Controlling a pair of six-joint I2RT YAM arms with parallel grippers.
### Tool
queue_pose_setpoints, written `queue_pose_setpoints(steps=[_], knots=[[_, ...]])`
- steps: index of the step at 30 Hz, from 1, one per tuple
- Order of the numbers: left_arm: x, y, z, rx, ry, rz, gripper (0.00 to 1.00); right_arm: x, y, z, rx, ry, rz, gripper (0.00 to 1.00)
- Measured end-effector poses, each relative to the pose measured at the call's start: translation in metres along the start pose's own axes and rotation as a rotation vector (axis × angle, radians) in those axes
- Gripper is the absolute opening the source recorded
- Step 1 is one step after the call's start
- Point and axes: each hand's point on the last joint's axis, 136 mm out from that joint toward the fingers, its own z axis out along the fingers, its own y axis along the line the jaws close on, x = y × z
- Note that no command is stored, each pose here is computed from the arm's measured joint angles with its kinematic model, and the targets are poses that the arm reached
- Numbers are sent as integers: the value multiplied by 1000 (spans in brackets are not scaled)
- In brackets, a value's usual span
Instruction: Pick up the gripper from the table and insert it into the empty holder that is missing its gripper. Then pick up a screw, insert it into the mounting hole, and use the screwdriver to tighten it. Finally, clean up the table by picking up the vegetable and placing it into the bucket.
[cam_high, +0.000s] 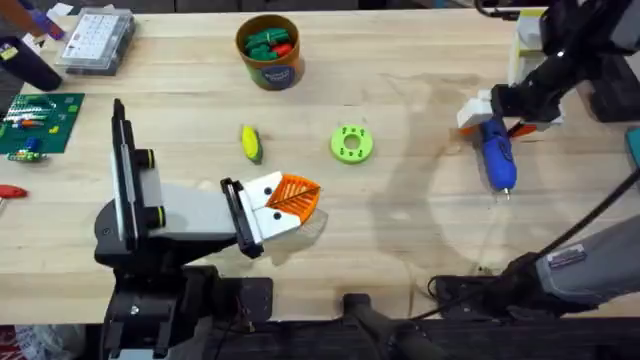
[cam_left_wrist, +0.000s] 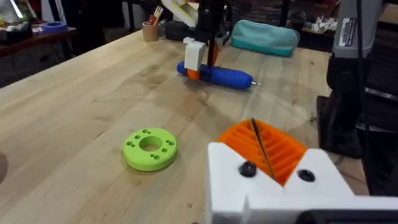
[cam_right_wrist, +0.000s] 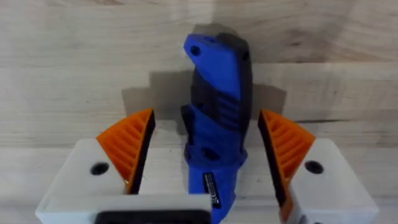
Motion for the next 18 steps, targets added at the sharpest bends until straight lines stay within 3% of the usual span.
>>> queue_pose_setpoints(steps=[8, 9, 12, 18], knots=[[0, 0, 0, 0, 0, 0, 4, 1, -4, 13, 15, 30, -1, 989], [0, 0, 0, 0, 0, 0, 4, 1, -4, 13, 18, 31, -4, 951], [0, 0, 0, 0, 0, 0, 4, 0, -7, 13, 29, 30, -7, 762], [0, 0, 0, 0, 0, 0, 4, -3, -12, 14, 47, 21, -12, 128]])
